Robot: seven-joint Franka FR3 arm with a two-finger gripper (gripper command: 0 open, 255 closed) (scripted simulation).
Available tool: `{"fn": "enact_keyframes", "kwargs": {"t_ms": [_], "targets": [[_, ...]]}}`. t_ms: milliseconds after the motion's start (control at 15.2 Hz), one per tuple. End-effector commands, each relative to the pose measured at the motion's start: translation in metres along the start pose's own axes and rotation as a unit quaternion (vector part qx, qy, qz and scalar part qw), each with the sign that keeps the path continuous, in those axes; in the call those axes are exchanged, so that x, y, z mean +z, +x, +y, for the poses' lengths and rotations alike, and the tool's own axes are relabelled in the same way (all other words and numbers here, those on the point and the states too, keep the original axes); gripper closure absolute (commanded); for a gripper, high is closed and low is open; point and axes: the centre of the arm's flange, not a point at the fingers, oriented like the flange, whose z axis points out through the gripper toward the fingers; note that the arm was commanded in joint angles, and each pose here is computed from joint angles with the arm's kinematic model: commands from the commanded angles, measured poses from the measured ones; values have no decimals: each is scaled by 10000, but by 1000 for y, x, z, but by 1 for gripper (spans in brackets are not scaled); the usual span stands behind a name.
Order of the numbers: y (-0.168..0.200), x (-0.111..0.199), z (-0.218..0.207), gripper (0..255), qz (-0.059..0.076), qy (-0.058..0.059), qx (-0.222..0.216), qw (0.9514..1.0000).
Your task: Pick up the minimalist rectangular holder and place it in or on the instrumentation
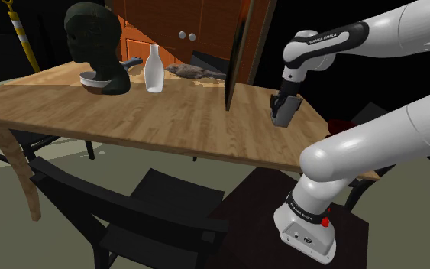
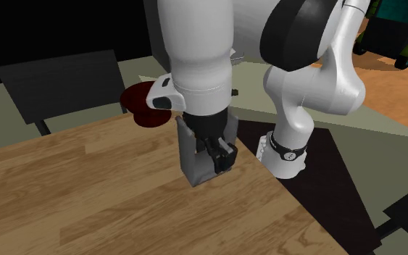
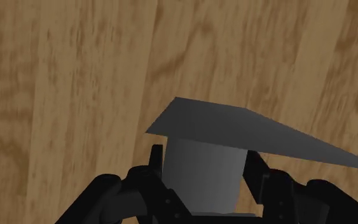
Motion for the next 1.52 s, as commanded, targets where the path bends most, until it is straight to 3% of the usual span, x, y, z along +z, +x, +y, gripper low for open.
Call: {"fn": "enact_keyframes", "kwargs": {"t_ms": [0, 1056, 1452], "targets": [[-1, -10, -1, 255, -1, 0, 0, 10000], [-11, -90, 2, 255, -1, 0, 0, 10000], [-16, -79, 80, 255, -1, 0, 0, 10000]]}}
